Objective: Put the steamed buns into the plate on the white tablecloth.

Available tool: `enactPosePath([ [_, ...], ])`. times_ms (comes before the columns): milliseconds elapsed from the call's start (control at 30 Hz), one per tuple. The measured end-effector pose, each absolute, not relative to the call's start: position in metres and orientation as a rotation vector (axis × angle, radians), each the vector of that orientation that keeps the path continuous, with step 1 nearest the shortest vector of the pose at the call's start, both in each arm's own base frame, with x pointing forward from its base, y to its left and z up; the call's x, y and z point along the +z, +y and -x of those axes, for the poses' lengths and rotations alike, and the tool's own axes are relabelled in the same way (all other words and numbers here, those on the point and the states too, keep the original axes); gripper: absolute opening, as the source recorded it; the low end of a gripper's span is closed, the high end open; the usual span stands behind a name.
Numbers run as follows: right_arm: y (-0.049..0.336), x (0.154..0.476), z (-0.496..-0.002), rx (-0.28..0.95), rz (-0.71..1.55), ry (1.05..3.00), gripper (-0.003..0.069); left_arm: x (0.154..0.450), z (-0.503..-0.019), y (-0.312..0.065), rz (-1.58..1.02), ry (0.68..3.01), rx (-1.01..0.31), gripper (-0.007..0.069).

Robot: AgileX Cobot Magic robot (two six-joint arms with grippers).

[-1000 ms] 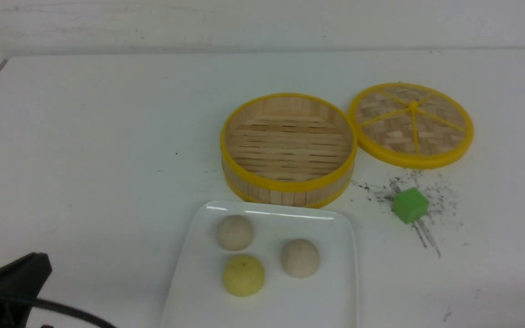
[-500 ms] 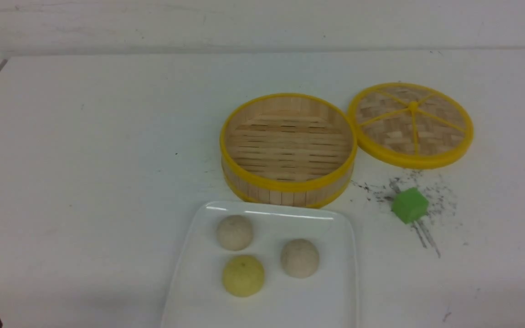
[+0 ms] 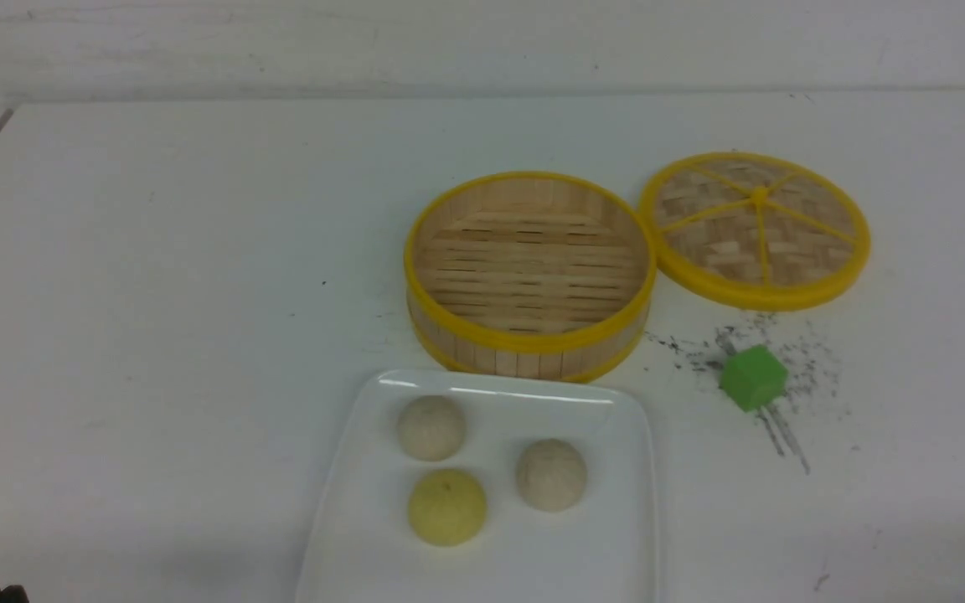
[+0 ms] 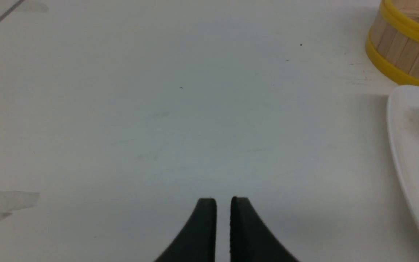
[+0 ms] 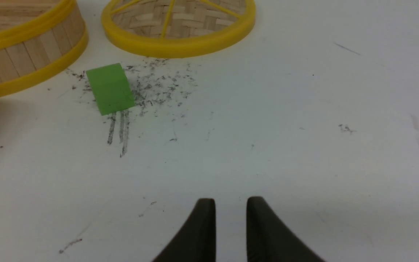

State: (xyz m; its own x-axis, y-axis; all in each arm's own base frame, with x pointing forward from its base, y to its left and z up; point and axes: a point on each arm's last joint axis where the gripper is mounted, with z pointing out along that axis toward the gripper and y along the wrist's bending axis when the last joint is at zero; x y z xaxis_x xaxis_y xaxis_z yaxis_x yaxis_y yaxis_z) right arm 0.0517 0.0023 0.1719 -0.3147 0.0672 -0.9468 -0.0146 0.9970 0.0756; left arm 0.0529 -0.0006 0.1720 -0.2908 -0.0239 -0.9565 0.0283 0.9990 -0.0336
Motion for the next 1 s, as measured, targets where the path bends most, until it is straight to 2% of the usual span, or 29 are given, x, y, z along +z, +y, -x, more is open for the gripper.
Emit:
enactPosePath([
  [1000,0.0023,0.1719,-0.0517,0.081,-0.038,1.889,0.0187,0.1719,-0.0528,0.0018,0.037,1.866,-0.020,0.0108],
])
